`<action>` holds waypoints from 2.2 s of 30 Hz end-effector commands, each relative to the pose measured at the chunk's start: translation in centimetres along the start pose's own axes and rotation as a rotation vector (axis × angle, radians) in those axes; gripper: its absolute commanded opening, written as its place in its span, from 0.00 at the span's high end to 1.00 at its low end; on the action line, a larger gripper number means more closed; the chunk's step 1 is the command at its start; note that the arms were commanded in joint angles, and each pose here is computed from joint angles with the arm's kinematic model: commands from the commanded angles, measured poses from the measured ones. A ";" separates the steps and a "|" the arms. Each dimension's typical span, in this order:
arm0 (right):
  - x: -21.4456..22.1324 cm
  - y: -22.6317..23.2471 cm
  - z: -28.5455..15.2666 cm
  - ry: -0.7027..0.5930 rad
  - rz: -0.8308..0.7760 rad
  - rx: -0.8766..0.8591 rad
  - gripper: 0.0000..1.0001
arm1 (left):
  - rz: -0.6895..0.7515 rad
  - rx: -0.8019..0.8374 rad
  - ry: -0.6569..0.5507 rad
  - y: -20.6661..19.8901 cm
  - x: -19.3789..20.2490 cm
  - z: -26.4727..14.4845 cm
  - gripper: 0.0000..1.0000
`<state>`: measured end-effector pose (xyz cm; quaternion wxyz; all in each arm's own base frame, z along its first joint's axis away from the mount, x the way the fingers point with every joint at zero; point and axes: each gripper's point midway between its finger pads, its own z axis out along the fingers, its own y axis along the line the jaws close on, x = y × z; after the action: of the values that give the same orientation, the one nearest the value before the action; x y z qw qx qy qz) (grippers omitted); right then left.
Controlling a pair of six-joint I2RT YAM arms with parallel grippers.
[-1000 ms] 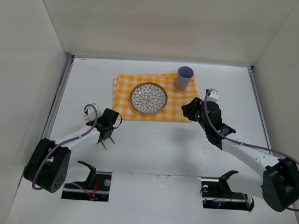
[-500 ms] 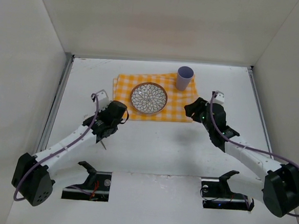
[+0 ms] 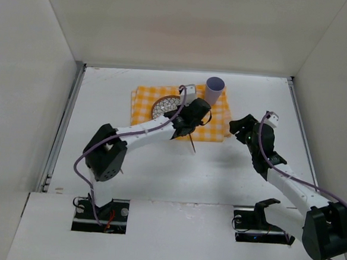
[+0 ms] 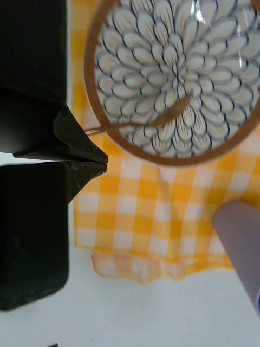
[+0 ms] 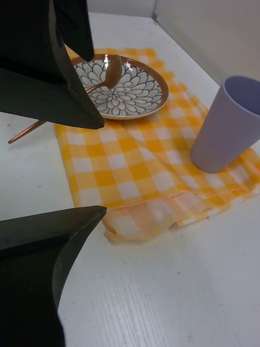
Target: Set the dinner table for one person
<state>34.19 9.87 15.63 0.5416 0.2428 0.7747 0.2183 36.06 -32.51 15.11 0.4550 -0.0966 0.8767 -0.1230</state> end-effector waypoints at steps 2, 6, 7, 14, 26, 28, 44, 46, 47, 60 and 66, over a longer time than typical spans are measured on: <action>-1.0 1.5 0.2 -0.037 0.033 -0.057 0.35 | 0.027 0.095 -0.011 -4.8 -1.2 0.5 1.00; -1.1 1.4 0.3 -0.038 0.030 -0.054 0.35 | 0.013 0.046 -0.039 -2.6 -1.3 0.5 1.00; -1.0 1.4 0.4 -0.036 0.031 -0.050 0.35 | 0.013 0.031 -0.039 -1.9 -1.3 0.7 1.00; -0.1 1.8 1.0 -0.004 0.005 -0.053 0.37 | -0.022 -0.016 0.017 1.4 1.9 0.5 0.89; 0.4 2.2 1.2 0.011 0.000 -0.061 0.41 | -0.381 0.064 0.113 -1.4 9.1 1.1 0.67; 0.3 2.3 1.1 0.010 0.000 -0.064 0.41 | -0.407 0.067 0.100 -1.6 9.3 1.8 0.68; 0.2 2.8 0.8 0.006 0.001 -0.082 0.41 | -0.437 0.012 0.112 -1.1 11.6 4.5 0.83; 0.3 2.7 0.8 0.009 0.002 -0.081 0.41 | -0.434 0.007 0.122 -0.7 12.1 4.3 0.88; 0.3 2.7 0.8 0.009 0.002 -0.081 0.41 | -0.429 0.006 0.125 -0.4 12.1 4.0 0.90; 0.5 2.7 0.8 0.014 0.001 -0.081 0.40 | -0.324 0.074 0.091 0.0 10.1 -1.6 0.98; 0.3 2.8 0.6 0.009 0.004 -0.088 0.40 | -0.187 0.147 0.070 -2.8 7.6 -2.4 0.99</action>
<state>34.35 11.51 13.73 0.5169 0.2296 0.7929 0.2270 28.26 -35.52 6.53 0.3774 -0.1776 0.8839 -0.2114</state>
